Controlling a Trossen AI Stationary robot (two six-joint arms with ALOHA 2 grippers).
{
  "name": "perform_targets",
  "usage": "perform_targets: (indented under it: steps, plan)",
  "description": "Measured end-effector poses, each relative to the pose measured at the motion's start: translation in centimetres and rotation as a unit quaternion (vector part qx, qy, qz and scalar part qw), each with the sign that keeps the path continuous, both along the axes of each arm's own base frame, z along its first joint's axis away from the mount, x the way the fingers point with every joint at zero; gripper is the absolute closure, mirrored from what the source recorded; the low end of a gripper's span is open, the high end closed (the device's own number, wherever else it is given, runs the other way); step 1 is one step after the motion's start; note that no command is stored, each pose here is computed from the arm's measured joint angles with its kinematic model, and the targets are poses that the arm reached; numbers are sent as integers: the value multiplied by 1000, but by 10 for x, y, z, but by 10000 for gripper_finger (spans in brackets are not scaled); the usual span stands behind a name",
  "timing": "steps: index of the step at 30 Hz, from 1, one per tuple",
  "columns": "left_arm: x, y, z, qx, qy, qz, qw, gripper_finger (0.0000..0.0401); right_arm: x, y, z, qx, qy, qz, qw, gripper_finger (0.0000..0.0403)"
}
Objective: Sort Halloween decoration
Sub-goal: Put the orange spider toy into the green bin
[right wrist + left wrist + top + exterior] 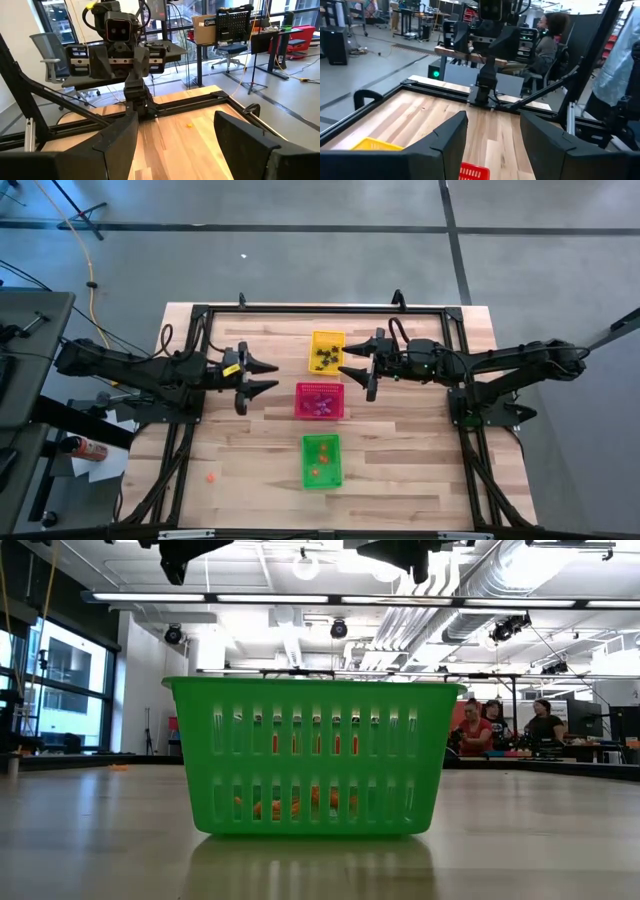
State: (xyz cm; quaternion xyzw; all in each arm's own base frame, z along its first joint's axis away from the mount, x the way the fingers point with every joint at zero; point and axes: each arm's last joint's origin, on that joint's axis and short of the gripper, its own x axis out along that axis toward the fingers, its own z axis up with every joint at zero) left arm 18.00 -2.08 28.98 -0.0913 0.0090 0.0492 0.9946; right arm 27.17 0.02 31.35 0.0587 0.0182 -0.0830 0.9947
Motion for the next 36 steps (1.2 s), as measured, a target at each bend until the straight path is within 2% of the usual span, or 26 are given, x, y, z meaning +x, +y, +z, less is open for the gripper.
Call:
perform_targets:
  steps: [25,27,30,33,36]
  plan:
    - [0,0,0,0,1,4,1000,227,0,0,0,17,-2,-1,1000,146]
    - [0,1,0,-5,2,18,1000,227,0,0,0,17,-1,-1,1000,146]
    - [-1,4,-2,-72,15,60,995,227,0,0,0,17,-2,-1,1000,146]
    - [1,12,-3,-134,73,139,978,228,0,0,0,12,-1,-1,1000,146]
    - [2,26,-3,-145,163,205,954,234,0,0,-1,-7,4,0,1000,146]
